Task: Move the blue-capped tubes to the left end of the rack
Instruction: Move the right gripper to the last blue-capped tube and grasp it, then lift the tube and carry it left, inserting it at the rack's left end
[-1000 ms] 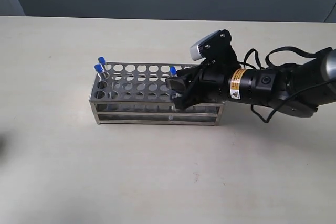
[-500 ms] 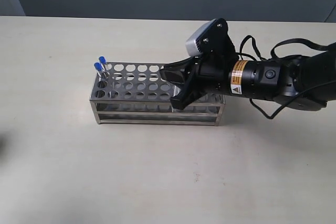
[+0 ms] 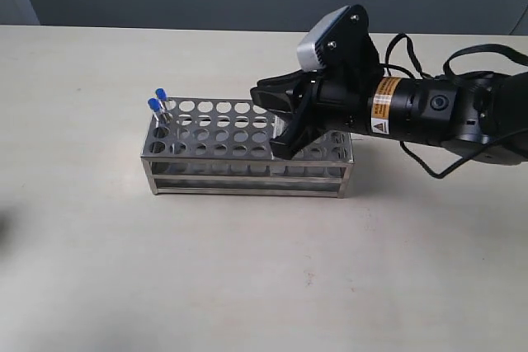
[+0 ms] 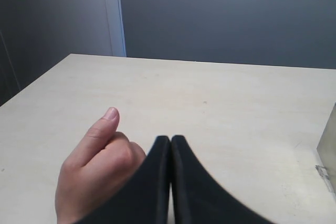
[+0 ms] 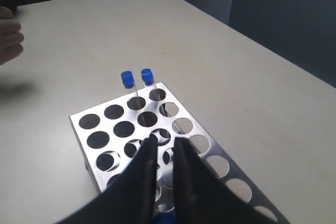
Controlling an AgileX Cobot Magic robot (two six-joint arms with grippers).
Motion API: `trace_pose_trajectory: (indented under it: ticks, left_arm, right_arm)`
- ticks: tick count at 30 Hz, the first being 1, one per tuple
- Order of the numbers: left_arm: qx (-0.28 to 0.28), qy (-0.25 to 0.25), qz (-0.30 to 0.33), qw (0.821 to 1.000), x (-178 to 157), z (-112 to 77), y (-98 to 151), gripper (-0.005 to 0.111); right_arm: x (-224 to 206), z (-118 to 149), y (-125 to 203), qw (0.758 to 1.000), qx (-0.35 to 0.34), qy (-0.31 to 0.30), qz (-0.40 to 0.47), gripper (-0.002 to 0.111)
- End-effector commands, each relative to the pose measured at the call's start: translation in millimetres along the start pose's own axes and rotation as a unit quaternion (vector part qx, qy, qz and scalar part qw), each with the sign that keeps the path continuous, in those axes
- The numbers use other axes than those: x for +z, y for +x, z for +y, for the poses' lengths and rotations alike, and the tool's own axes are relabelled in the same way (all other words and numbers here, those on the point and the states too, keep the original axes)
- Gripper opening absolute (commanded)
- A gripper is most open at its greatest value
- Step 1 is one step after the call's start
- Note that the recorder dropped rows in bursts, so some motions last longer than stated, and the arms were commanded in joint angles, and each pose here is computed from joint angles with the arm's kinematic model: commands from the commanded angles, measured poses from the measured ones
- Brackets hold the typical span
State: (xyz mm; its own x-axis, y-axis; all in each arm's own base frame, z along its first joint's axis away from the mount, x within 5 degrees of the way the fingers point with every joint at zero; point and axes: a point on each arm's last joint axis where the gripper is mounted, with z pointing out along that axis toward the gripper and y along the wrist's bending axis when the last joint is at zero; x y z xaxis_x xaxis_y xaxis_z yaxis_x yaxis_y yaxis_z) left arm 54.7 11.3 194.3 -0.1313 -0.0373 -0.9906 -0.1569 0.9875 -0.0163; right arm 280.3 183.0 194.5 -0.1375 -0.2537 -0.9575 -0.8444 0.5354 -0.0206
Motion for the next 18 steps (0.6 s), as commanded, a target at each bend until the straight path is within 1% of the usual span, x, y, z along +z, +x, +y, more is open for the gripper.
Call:
trace_pose_trajectory:
  ticks: [1, 4, 10, 18]
  left_arm:
    - [-0.001, 0.004, 0.001, 1.000, 0.0, -0.5, 1.1, 0.000]
    - [-0.001, 0.004, 0.001, 1.000, 0.0, -0.5, 1.1, 0.000]
    - [-0.001, 0.004, 0.001, 1.000, 0.0, -0.5, 1.1, 0.000]
    - [-0.001, 0.004, 0.001, 1.000, 0.0, -0.5, 1.1, 0.000]
  right_arm:
    - [-3.3, 0.9, -7.9, 1.000, -0.016, 0.001, -0.011, 0.000]
    - [-3.1, 1.2, -9.5, 1.000, -0.016, -0.002, -0.018, 0.000]
    - [2.0, -3.1, -27.3, 0.998, -0.041, -0.010, -0.037, 0.000]
    - [6.7, -4.9, -45.1, 0.998, -0.039, -0.030, -0.046, 0.000]
